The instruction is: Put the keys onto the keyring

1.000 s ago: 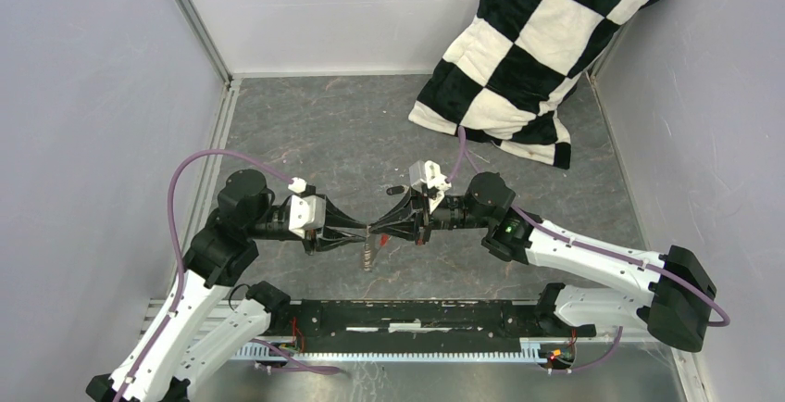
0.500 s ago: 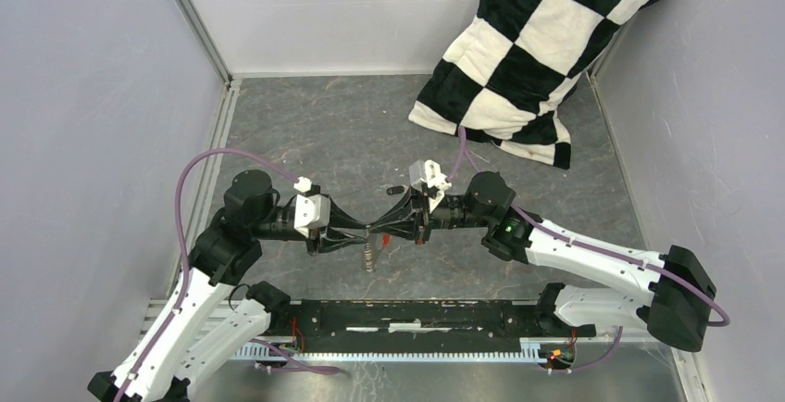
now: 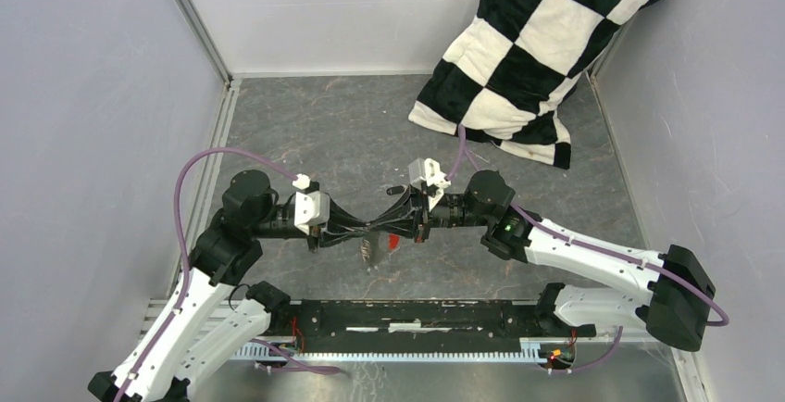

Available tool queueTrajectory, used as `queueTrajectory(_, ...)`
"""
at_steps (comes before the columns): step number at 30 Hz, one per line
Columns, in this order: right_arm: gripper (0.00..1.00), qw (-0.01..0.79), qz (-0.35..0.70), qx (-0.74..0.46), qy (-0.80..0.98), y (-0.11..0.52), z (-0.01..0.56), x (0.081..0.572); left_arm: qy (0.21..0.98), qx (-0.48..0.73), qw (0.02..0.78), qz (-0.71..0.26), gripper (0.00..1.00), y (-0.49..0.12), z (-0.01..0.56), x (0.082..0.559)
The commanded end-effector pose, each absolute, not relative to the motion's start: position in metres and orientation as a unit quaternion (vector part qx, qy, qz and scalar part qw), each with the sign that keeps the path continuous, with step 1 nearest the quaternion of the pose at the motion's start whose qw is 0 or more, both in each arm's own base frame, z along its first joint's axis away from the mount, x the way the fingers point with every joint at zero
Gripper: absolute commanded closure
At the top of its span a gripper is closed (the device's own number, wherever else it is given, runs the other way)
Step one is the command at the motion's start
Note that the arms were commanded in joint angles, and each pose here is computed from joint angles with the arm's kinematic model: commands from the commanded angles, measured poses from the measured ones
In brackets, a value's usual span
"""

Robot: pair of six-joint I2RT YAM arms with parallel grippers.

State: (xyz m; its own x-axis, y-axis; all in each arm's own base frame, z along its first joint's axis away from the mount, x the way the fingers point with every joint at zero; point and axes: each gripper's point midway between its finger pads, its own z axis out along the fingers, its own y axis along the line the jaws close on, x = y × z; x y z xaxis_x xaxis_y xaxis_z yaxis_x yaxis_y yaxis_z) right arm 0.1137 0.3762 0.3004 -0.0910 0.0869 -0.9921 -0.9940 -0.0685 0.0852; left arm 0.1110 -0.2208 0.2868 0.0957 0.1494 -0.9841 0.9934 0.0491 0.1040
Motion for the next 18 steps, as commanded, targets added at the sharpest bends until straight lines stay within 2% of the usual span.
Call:
queueTrajectory(1, 0.99, 0.513, 0.566, -0.476, 0.435, 0.376, 0.333, 0.110, 0.514, 0.542, 0.511, -0.427, 0.74, -0.222, 0.297, 0.110)
queueTrajectory(6, 0.99, 0.513, 0.567, -0.477, 0.433, 0.376, 0.335, 0.109, 0.503, 0.562, 0.510, -0.414, 0.95, -0.219, 0.294, 0.106)
queueTrajectory(10, 0.98, 0.506, 0.562, -0.487, 0.436, 0.376, 0.333, 0.108, 0.507, 0.566, 0.509, -0.406, 0.98, -0.217, 0.290, 0.106)
queueTrajectory(11, 0.90, 0.502, 0.556, -0.495, 0.439, 0.376, 0.332, 0.108, 0.508, 0.565, 0.509, -0.405, 0.98, -0.216, 0.290, 0.107)
queueTrajectory(12, 0.78, 0.501, 0.548, -0.504, 0.442, 0.376, 0.332, 0.109, 0.511, 0.563, 0.510, -0.403, 0.98, -0.216, 0.290, 0.108)
queueTrajectory(14, 0.63, 0.495, 0.520, -0.528, 0.453, 0.375, 0.329, 0.113, 0.516, 0.559, 0.511, -0.401, 0.98, -0.216, 0.291, 0.109)
queueTrajectory(16, 0.53, 0.484, 0.487, -0.552, 0.474, 0.372, 0.321, 0.118, 0.519, 0.557, 0.508, -0.403, 0.98, -0.216, 0.291, 0.108)
queueTrajectory(18, 0.47, 0.467, 0.460, -0.577, 0.487, 0.369, 0.316, 0.121, 0.521, 0.556, 0.503, -0.408, 0.98, -0.216, 0.290, 0.107)
